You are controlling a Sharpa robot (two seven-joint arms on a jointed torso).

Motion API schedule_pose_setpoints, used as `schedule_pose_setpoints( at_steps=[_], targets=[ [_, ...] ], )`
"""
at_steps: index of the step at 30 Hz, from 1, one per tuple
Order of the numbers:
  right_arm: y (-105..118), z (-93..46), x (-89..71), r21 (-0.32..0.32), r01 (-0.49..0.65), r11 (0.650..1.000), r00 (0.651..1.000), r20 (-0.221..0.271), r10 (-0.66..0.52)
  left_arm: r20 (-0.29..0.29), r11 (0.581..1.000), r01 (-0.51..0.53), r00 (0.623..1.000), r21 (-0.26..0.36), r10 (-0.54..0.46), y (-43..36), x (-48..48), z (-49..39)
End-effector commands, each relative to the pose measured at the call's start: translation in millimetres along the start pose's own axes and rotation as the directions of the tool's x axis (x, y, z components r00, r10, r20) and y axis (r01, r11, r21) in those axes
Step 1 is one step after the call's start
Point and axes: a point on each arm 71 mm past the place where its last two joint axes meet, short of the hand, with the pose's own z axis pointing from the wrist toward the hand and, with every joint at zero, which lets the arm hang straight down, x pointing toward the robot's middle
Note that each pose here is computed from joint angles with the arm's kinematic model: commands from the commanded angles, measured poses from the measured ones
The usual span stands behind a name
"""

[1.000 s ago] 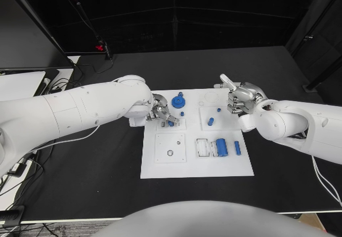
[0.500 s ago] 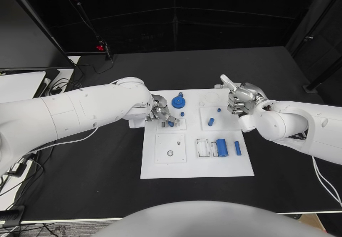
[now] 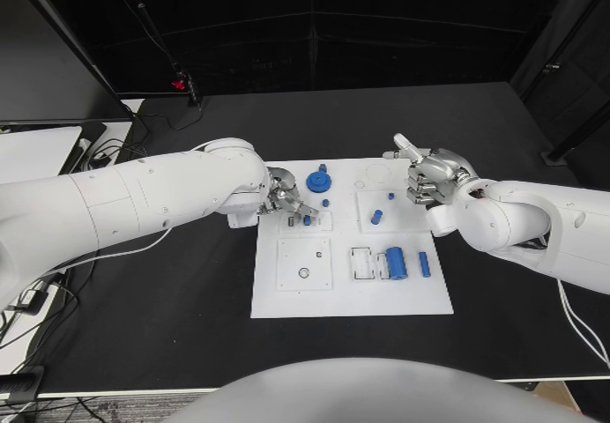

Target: Assemble the parts on the task board

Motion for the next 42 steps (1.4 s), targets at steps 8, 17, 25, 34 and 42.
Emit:
schedule_pose_setpoints(
  at_steps=[8, 17, 25, 34, 42],
  targets=[
    [0.3, 0.3, 0.9, 0.001, -0.002, 1.0, 1.0, -0.004, 0.002, 0.02, 1.0, -0.01, 1.0, 0.006, 0.01, 1.0, -0.4, -0.1],
    [0.1, 0.2, 0.4, 0.002, -0.002, 1.0, 1.0, -0.003, 0.002, 0.052, 0.998, 0.006, 0.999, 0.056, -0.009, 1.2, -2.3, -2.3],
    [-0.2, 0.6, -0.4, 0.004, -0.001, 1.0, 1.0, -0.001, 0.001, 0.115, 0.984, 0.061, 0.99, 0.166, -0.081, 8.8, -14.6, -17.3],
    [-0.5, 0.9, -0.4, 0.009, -0.001, 1.0, 1.0, 0.0, 0.001, 0.047, 0.972, 0.051, 0.997, 0.229, -0.063, 18.9, -36.5, -38.2],
    [-0.7, 1.2, 0.6, 0.012, -0.001, 1.0, 1.0, -0.004, 0.001, 0.036, 0.976, 0.051, 0.998, 0.213, -0.06, 30.1, -56.1, -41.2]
  ],
)
